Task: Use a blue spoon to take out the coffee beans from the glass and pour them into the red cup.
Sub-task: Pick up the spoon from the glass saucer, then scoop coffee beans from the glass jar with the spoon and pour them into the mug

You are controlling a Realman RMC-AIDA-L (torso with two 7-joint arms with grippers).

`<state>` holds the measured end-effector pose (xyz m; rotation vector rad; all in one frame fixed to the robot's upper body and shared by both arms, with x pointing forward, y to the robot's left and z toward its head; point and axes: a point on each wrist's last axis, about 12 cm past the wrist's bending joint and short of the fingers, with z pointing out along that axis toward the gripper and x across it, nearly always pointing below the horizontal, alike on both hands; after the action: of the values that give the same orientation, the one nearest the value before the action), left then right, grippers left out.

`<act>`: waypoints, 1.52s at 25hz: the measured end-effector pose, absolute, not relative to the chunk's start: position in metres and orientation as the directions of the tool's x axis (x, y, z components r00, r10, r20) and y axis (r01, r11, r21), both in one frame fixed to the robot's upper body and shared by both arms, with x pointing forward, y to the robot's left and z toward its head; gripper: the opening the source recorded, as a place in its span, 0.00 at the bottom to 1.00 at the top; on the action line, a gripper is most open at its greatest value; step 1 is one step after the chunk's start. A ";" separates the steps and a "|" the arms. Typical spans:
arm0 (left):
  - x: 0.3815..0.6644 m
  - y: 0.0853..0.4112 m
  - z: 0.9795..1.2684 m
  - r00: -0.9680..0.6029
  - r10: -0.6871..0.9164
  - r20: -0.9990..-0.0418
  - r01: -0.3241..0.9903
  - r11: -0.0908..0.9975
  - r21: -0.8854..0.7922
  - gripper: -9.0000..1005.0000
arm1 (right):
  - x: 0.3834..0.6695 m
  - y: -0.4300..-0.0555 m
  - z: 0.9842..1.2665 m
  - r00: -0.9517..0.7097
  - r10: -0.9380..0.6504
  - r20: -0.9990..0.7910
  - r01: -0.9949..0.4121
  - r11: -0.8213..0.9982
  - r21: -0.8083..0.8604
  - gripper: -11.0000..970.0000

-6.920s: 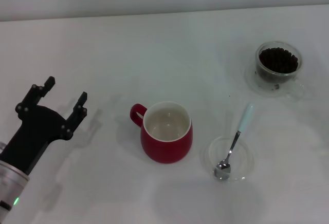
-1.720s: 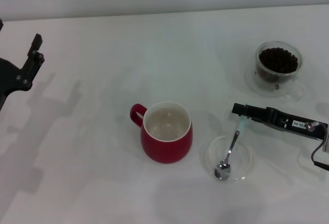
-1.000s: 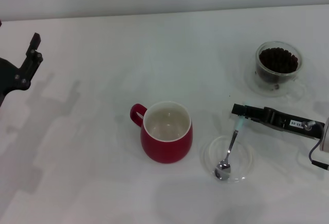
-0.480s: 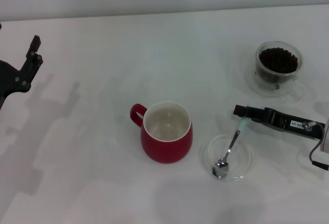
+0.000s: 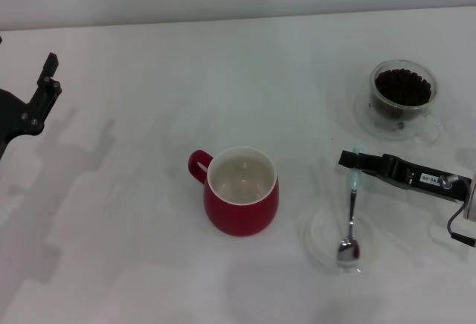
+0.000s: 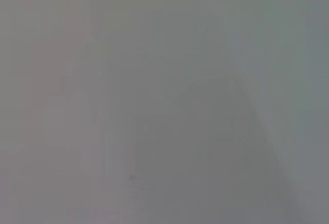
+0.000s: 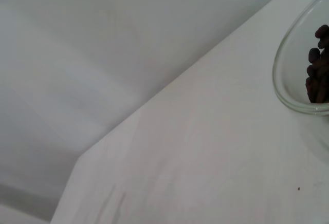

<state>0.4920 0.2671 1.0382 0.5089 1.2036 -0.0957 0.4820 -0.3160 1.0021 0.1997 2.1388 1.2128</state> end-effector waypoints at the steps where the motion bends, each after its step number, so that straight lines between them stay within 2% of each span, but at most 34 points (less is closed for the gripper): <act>1: 0.492 0.267 1.038 0.369 0.194 -0.909 0.335 0.884 0.325 0.71 | 0.482 -0.316 1.002 -0.769 0.433 -0.471 -0.182 0.557 0.810 0.21; 5: 0.492 0.267 1.038 0.369 0.194 -0.909 0.335 0.884 0.325 0.71 | 0.481 -0.316 1.003 -0.769 0.434 -0.469 -0.184 0.553 0.812 0.17; 16: 0.492 0.267 1.038 0.369 0.194 -0.909 0.335 0.884 0.325 0.71 | 0.482 -0.315 1.008 -0.768 0.431 -0.473 -0.211 0.527 0.823 0.17; 24: 0.492 0.267 1.038 0.370 0.194 -0.909 0.334 0.885 0.325 0.71 | 0.485 -0.320 1.018 -0.739 0.420 -0.527 -0.280 0.521 0.807 0.17; 38: 0.497 0.269 1.040 0.363 0.194 -0.911 0.296 0.904 0.310 0.71 | 0.494 -0.355 1.056 -0.608 0.418 -0.675 -0.414 0.558 0.719 0.17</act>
<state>0.4966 0.2695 1.0398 0.4663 1.2099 -0.0689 0.4936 -0.3548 1.0563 0.0032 1.8945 1.1665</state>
